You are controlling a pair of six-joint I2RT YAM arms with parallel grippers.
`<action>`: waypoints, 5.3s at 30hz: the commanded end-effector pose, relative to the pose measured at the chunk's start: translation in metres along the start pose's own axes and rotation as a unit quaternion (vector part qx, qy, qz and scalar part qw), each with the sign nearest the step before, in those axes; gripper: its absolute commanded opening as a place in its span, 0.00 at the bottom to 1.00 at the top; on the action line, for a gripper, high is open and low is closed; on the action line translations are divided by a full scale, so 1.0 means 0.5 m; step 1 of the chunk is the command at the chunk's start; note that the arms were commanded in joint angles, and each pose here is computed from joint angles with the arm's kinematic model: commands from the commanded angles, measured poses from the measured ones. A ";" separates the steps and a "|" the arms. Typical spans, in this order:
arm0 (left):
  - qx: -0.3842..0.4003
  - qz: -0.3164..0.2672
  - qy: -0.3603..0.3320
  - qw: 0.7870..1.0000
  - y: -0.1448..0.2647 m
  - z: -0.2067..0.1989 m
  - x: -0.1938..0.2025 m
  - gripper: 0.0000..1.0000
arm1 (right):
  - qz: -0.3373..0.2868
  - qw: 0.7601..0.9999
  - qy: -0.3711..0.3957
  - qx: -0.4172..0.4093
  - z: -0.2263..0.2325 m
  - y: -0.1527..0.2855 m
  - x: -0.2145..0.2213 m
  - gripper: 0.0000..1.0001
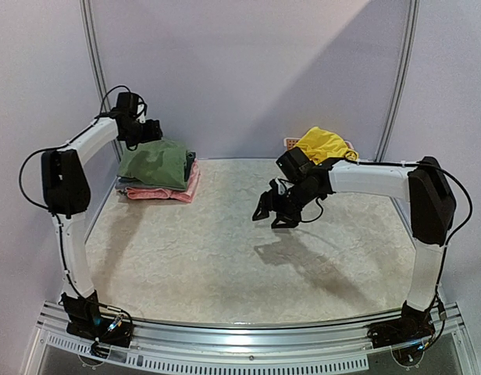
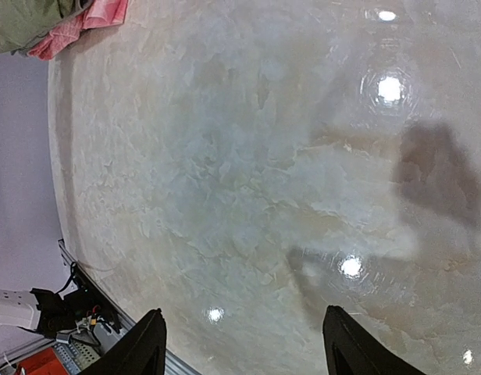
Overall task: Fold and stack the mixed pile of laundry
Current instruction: Adjust the square-folded tank top at the center of the board, then pick up the crumpled shorts from the bin.
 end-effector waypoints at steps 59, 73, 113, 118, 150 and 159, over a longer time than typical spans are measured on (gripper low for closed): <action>0.144 0.022 0.068 0.987 -0.059 -0.018 -0.016 0.34 | 0.009 0.998 0.040 0.042 0.010 -0.002 -0.028 0.69; 0.202 0.012 0.122 0.972 -0.192 -0.049 0.002 0.26 | 0.029 0.996 0.047 0.064 -0.006 0.003 -0.010 0.69; 0.226 -0.156 0.116 0.955 0.019 -0.017 -0.193 0.69 | -0.037 0.990 0.111 0.073 0.062 0.078 -0.101 0.70; 0.217 -0.132 0.099 0.962 0.122 -0.029 -0.165 0.71 | -0.075 0.986 0.137 0.055 0.103 0.121 -0.144 0.70; -0.007 0.021 -0.060 0.998 0.525 -0.066 0.189 1.00 | -0.260 0.959 0.091 0.070 0.011 0.372 -0.270 0.99; -0.048 0.041 0.037 0.997 0.490 -0.004 0.235 1.00 | -0.260 0.964 -0.023 0.049 -0.163 0.410 -0.327 0.99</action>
Point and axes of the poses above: each gripper's point midway between its finger pads, its own y axis back along the fingers, its own z axis along the line the jaws close on, x = y × z, the point moved 5 cm from there along y, back along the fingers, and after that the axes turned 6 degrees about y, right-handed, at the moved point
